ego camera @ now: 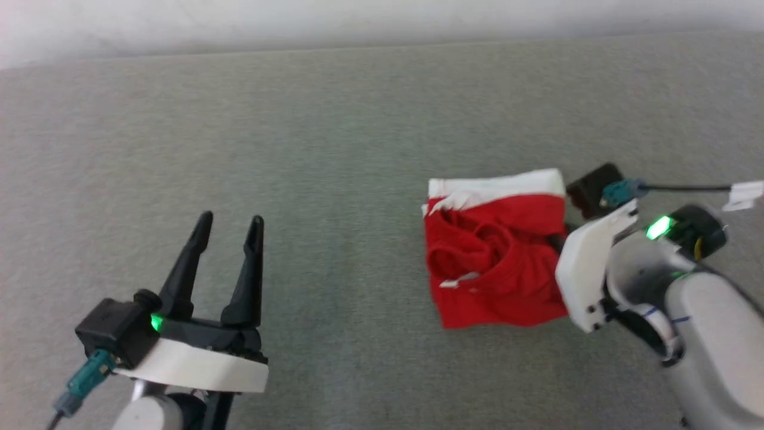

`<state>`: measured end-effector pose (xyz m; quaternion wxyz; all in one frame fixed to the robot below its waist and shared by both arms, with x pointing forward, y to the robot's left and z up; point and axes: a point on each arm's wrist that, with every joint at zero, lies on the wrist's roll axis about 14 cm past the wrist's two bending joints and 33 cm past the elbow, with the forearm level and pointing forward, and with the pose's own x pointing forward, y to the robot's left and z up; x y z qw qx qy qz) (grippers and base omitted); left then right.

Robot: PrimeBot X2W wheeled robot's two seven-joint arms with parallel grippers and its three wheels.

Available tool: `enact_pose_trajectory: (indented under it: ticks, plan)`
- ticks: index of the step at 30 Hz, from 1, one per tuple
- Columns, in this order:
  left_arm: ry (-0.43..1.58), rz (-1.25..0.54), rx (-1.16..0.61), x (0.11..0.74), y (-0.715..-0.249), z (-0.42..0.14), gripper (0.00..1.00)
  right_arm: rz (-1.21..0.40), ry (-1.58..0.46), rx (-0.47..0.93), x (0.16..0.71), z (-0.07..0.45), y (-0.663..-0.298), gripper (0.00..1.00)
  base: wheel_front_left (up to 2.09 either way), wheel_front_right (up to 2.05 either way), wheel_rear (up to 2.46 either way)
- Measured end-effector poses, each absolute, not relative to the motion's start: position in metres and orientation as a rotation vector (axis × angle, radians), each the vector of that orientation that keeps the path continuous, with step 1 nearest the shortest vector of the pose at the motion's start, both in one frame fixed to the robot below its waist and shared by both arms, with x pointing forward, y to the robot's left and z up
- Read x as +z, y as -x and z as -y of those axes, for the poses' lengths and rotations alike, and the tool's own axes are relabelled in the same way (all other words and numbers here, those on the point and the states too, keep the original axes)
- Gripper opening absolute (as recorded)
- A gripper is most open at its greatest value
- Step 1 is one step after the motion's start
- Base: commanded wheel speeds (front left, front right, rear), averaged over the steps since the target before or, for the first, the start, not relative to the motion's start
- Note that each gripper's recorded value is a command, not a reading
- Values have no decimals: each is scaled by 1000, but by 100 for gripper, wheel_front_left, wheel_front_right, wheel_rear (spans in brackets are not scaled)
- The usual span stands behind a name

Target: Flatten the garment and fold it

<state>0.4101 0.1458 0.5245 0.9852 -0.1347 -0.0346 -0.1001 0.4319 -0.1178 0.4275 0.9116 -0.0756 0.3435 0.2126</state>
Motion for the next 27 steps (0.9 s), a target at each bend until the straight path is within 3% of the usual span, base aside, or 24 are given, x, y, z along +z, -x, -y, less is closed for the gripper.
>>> enact_pose_trajectory:
  ticks: [14,27]
  plan:
    - [247,44,-439,520,-456,-78,100,-746,451,160,464,263,-425,0,0,0,0]
    - [227,43,-523,504,-490,-56,100,-828,646,-21,469,367,-428,0,0,0,0]
